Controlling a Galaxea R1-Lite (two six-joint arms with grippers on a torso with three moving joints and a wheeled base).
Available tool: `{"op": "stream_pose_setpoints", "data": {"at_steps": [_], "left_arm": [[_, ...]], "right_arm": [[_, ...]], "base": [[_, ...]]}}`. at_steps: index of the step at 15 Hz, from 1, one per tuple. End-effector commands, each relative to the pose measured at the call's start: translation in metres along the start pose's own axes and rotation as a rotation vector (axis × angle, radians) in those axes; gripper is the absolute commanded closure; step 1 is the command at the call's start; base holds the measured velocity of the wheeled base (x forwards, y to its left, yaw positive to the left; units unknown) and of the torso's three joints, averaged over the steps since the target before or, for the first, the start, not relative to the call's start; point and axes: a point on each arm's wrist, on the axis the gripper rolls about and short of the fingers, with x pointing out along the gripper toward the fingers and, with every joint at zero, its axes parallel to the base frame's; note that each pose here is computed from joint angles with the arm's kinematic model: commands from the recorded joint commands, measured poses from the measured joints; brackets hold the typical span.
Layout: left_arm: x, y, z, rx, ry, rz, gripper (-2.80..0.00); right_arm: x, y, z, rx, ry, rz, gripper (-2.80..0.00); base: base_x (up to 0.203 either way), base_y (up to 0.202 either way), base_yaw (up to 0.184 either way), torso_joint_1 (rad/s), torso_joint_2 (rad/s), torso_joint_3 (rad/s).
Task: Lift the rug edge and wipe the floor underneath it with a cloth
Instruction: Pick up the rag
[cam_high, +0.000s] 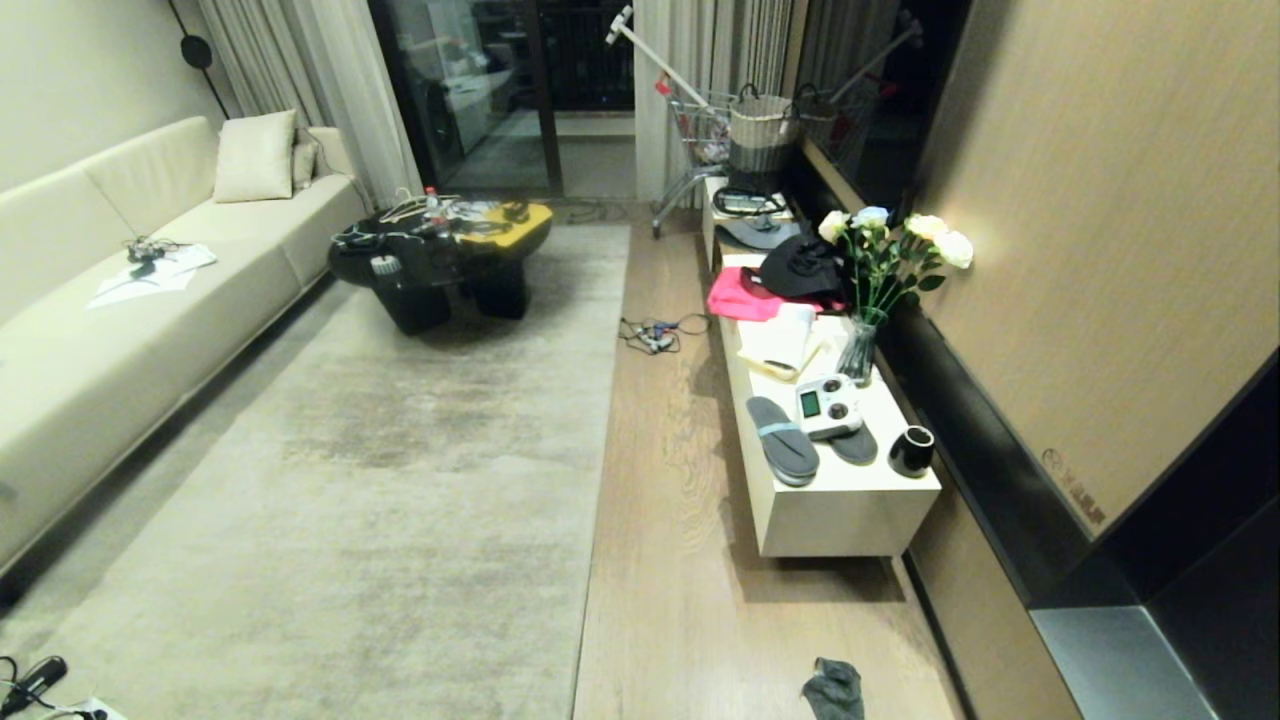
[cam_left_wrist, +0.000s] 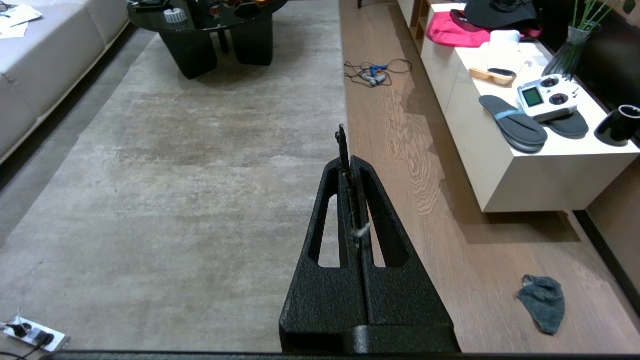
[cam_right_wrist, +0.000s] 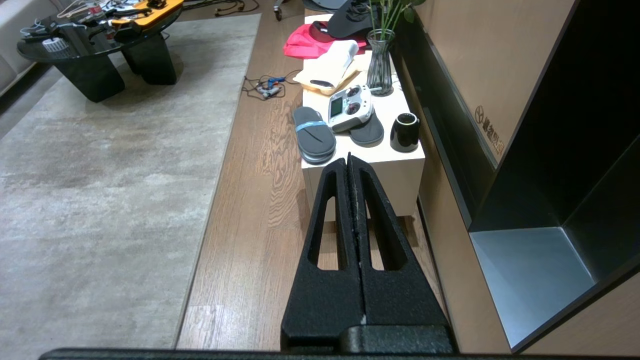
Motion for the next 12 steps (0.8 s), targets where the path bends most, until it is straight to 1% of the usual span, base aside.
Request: {"op": "stream_pose_setpoints", "data": {"at_steps": [1,12], "left_arm": [[0.0001,0.0000,0.0000,0.000,0.001,0.000,0.00],[0.0001,0.0000,0.0000,0.000,0.001,0.001,0.00]], "right_arm": [[0.0000,0.0000,0.0000,0.000,0.000,0.000,0.00],[0.0001,0.0000,0.0001,0.000,0.001,-0.001,0.00]], "base": [[0.000,0.000,0.000,0.000,0.00,0.000],[0.000,0.000,0.000,0.000,0.00,0.000]]}}
